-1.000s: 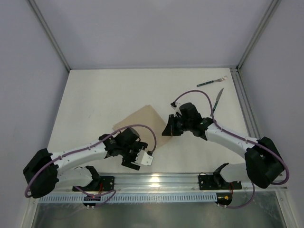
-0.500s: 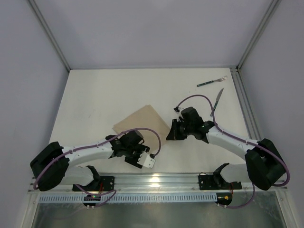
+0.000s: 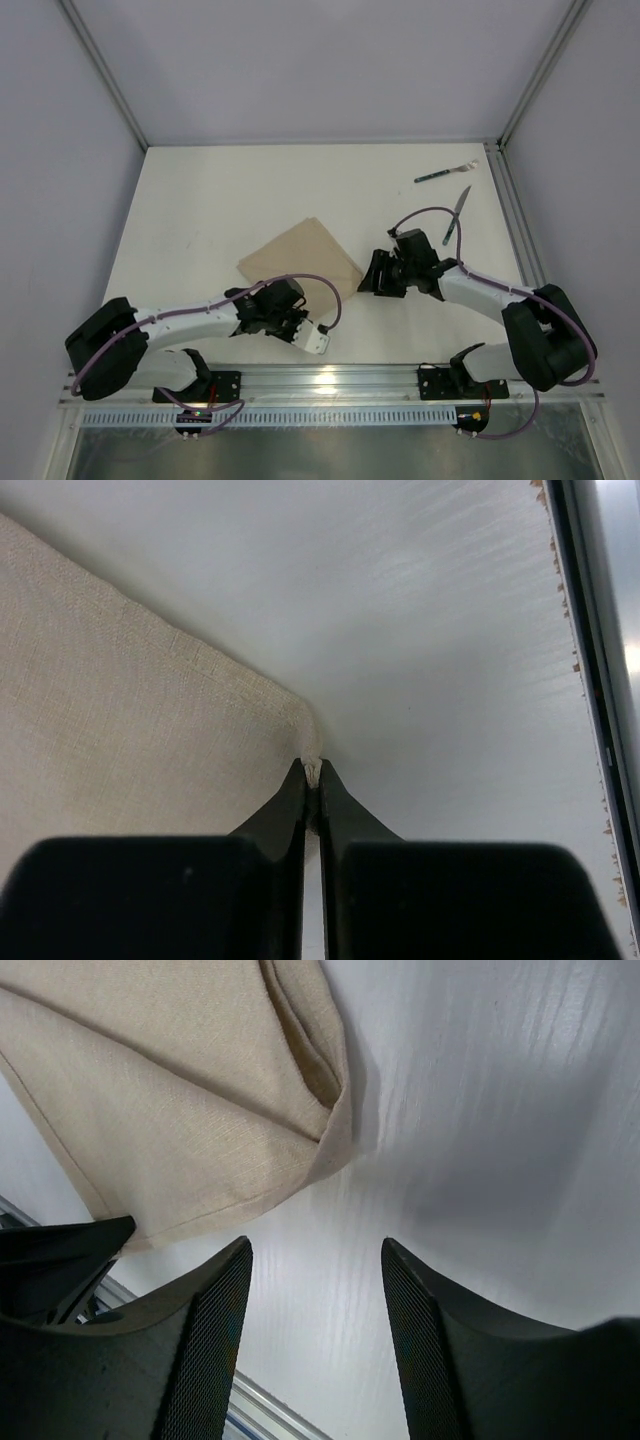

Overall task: Fold the napkin into a case and place the utensils inside
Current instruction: Pick up the upper triangle-folded napkin from the center of the board, then turn over the upper triangle folded napkin at the center of the board.

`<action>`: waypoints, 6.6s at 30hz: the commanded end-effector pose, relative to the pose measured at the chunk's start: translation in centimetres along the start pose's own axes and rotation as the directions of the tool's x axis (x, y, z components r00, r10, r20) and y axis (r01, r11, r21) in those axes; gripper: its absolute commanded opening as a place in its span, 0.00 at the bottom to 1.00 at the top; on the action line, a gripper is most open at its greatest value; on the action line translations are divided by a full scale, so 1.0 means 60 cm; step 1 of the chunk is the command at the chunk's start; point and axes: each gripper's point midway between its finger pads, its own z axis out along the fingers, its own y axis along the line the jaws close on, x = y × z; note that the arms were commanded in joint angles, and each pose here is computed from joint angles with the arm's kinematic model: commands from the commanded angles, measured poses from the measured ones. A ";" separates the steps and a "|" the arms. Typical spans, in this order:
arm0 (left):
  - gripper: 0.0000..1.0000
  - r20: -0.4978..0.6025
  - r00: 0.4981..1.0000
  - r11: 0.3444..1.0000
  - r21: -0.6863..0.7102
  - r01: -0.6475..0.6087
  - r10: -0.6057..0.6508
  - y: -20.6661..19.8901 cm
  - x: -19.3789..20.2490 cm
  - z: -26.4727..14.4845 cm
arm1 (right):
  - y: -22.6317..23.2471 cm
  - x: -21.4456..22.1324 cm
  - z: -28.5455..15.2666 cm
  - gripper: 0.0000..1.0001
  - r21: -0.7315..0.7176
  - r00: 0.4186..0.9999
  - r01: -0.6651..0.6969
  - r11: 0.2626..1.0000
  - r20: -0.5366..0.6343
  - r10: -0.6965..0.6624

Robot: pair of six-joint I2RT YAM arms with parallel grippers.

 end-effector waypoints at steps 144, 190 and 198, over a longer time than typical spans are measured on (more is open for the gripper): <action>0.00 0.143 0.851 0.273 -0.909 0.316 -0.506 0.221 0.087 -0.547 | 0.317 0.064 -0.044 0.04 -0.344 0.517 0.820 0.458 0.101 -0.850; 0.01 -0.019 0.891 0.721 -0.596 0.354 -0.454 0.418 0.142 -0.125 | 0.200 0.091 0.092 0.04 -0.531 0.986 -0.035 0.847 -0.156 -0.057; 0.31 0.052 0.851 0.728 -0.492 0.478 -0.523 0.447 0.132 -0.048 | 0.151 0.090 0.094 0.04 -0.440 0.989 -0.046 0.897 -0.147 -0.022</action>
